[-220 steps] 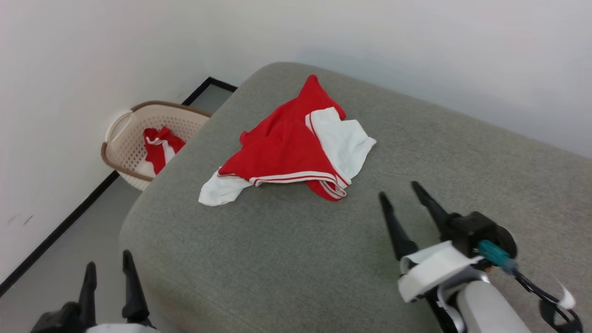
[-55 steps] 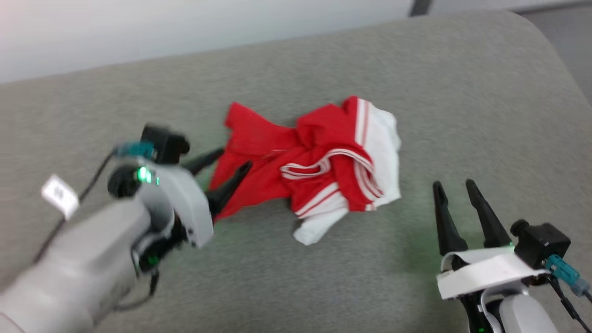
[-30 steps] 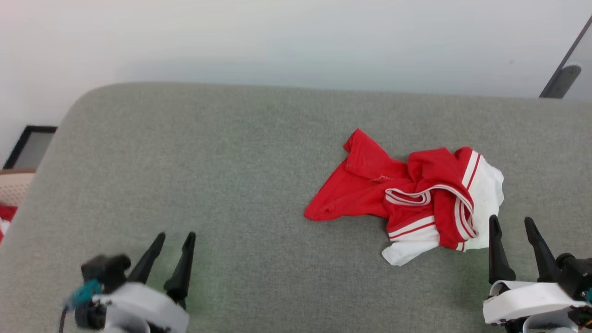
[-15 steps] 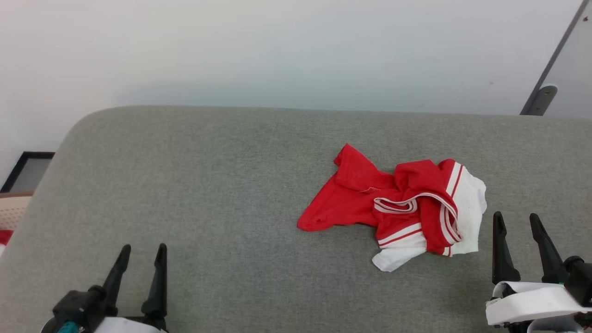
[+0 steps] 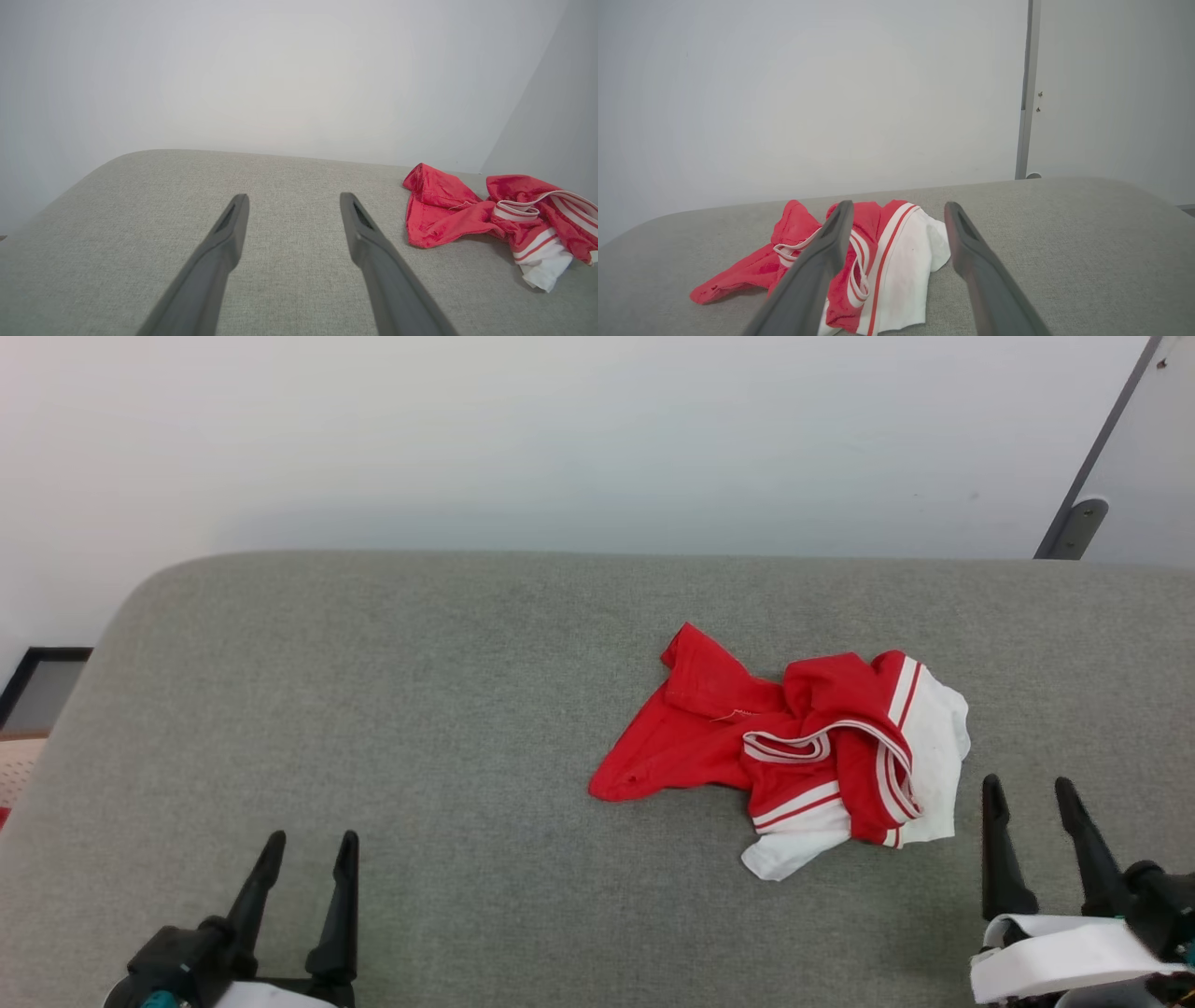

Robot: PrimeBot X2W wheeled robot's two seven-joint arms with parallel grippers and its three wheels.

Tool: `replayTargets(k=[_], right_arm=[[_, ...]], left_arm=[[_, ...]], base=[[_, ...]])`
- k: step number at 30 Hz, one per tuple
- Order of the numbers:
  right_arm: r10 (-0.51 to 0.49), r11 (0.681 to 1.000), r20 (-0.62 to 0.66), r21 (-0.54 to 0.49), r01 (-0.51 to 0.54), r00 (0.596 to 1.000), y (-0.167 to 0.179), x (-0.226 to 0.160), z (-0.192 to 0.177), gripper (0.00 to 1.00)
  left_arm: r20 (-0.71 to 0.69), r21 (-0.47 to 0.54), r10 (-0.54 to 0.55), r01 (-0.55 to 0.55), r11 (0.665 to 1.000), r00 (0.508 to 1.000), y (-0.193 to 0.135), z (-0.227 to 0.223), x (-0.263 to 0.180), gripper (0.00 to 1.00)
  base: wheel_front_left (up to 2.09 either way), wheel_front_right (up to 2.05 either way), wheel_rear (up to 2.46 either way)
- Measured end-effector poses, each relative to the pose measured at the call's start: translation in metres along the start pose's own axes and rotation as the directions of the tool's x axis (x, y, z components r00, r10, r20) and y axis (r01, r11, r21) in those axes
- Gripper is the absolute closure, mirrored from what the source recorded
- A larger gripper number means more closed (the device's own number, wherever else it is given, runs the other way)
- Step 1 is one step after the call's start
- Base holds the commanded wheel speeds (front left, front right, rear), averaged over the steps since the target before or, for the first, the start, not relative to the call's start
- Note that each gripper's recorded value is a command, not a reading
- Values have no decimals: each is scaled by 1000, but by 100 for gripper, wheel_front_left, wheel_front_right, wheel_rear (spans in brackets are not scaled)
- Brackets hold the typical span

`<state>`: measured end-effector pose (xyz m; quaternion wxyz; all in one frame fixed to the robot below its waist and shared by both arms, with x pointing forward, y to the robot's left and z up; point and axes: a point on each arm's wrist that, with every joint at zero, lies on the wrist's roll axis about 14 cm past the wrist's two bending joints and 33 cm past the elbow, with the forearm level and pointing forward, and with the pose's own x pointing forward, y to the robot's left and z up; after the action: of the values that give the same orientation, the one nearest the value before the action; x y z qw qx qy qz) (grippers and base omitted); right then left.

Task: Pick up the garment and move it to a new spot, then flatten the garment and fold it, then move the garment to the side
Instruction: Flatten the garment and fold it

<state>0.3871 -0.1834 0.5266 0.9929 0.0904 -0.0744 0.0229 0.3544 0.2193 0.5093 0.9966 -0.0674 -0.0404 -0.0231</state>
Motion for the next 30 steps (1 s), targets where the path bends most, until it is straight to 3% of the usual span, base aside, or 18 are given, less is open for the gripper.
replayTargets(k=[7, 12, 15, 21, 30], right_arm=[[49, 998, -152, -42, -56, 987, 2, 14, -31, 0], [102, 980, -375, -123, -158, 921, 0, 47, -50, 0], [73, 970, -520, -160, -181, 851, -17, 63, -60, 0], [-8, 971, -788, -153, -183, 615, -44, 69, -92, 0], [0, 960, -890, -128, -248, 457, -30, 87, -132, 0]], left_arm=[[-5, -35, 6, -6, 999, 1000, -6, -5, 2, 0], [-42, -67, 16, -18, 998, 999, -9, -19, 7, 0], [-55, -85, 11, -16, 996, 998, -14, -25, 13, 0], [-79, -101, 12, -20, 995, 997, -14, -35, 23, 0], [-119, -123, 43, -58, 991, 992, -6, -52, 36, 0]], base=[[0, 0, 0], [0, 0, 0], [0, 0, 0], [0, 0, 0], [0, 0, 0]])
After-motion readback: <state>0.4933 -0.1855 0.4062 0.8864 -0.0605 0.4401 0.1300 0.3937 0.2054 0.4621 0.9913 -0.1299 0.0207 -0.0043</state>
